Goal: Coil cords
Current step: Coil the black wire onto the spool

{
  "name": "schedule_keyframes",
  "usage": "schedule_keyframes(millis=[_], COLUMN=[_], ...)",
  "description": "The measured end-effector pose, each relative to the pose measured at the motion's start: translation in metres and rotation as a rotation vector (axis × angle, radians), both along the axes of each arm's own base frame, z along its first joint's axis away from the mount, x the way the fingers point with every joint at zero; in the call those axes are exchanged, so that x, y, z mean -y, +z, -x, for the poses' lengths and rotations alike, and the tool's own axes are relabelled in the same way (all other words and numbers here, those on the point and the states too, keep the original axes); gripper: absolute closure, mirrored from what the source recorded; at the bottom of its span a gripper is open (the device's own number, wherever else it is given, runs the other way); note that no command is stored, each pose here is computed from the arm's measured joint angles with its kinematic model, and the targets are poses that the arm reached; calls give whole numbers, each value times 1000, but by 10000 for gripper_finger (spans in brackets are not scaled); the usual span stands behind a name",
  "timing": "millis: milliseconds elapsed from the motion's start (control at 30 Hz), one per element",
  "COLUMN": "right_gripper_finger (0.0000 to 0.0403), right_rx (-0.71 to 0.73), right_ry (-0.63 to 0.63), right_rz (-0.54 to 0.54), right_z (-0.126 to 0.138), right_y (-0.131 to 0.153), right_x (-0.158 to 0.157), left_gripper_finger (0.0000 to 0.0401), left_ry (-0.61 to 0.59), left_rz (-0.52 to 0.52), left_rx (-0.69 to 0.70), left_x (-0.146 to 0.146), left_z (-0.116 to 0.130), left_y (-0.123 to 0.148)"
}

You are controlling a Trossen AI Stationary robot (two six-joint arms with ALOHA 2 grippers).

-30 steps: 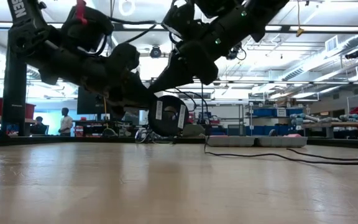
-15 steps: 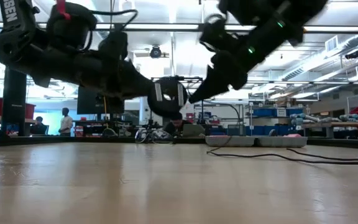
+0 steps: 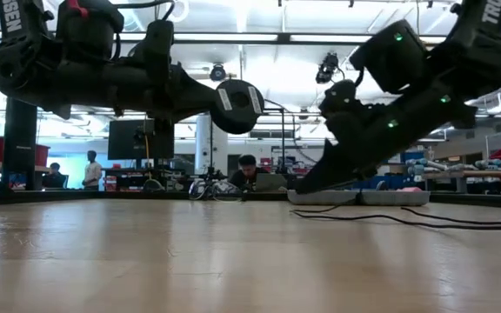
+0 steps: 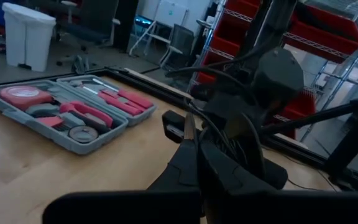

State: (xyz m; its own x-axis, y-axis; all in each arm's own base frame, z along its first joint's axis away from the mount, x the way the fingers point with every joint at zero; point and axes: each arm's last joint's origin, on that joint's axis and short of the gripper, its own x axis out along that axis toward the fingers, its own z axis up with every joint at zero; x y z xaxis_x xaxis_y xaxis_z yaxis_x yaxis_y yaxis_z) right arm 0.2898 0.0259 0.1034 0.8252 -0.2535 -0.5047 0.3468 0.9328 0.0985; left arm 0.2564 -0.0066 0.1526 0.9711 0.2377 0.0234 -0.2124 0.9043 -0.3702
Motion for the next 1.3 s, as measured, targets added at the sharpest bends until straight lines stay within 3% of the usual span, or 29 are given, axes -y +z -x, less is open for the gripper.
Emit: schedule_keyframes(millis=[200,400,567,900,1300], right_gripper_finger=[276,255,254,255,304], right_rx=[17,107,149,136,138], right_ry=[8,16,-29,-15,-45], right_rz=[-12,46,163,219,310], right_z=[12,23,26,-3,-16], right_y=[5,30,44,30,36], right_x=[-5,-11,-10,-3,-2], left_gripper_finger=[401,401,401,401,401], left_ry=[11,64,81,107,110], left_rz=[-1,-33,-80,-114,-114], left_rx=[14,12,44,78,80], left_x=[0,-1,-2,-2,-2], left_z=[0,1,1,1,1], left_y=[1,2,7,11,12])
